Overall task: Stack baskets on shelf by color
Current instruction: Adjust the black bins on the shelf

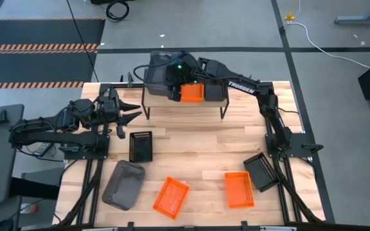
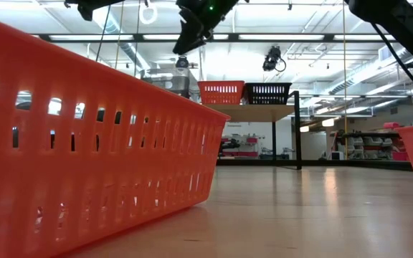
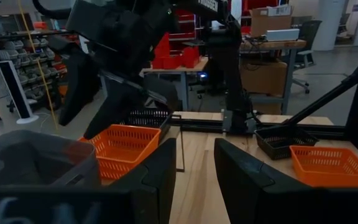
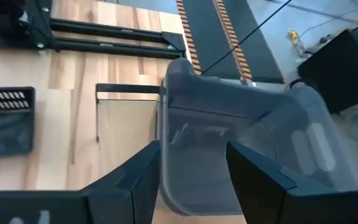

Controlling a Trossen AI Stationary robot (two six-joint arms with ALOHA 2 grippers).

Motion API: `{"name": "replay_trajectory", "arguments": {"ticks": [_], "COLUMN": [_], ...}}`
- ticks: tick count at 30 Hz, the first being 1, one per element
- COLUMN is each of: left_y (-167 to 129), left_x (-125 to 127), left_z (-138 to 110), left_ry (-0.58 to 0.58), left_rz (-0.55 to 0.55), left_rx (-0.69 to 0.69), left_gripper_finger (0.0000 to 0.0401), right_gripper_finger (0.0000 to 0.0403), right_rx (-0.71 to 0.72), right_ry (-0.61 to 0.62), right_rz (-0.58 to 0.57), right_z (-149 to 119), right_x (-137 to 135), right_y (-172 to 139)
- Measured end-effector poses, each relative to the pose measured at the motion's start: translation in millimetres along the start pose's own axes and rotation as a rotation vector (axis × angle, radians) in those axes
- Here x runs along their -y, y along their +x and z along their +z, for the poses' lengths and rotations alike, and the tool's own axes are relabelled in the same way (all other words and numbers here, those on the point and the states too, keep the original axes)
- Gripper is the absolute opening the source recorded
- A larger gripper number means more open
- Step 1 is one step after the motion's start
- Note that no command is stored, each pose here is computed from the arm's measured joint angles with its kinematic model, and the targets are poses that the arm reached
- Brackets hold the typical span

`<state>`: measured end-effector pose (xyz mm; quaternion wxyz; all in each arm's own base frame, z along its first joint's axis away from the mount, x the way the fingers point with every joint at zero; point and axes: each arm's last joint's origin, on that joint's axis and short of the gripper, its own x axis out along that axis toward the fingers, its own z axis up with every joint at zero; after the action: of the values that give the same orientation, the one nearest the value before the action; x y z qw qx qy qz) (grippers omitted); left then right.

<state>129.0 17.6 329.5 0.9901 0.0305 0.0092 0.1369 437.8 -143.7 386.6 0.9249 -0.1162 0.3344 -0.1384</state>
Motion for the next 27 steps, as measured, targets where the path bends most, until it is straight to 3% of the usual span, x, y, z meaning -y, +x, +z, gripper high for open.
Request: {"name": "replay_trajectory", "arguments": {"ticks": [5, 13, 18, 27], "left_y": [0, 8, 24, 57], "left_x": [0, -2, -3, -3], "left_z": [0, -6, -14, -22], "left_ry": [0.001, 0.026, 0.087, 0.193], "left_rz": [0.012, 0.129, 0.220, 0.243], "left_rx": [-0.002, -0.057, -0.131, -0.147], "left_gripper_finger": [0.0117, 0.0117, 0.0117, 0.0117], "right_gripper_finger": [0.0189, 0.0189, 0.0183, 0.0165], "right_rx": [-0.047, -0.128, -0.143, -0.302], "right_ry": [-0.004, -0.030, -0.053, 0.098], "right_rz": [0.033, 0.043, 0.020, 0.081], "right_z": [-3, -8, -3, -20], "right_x": [-7, -15, -18, -8], "right_y": [0, -9, -44, -118]}}
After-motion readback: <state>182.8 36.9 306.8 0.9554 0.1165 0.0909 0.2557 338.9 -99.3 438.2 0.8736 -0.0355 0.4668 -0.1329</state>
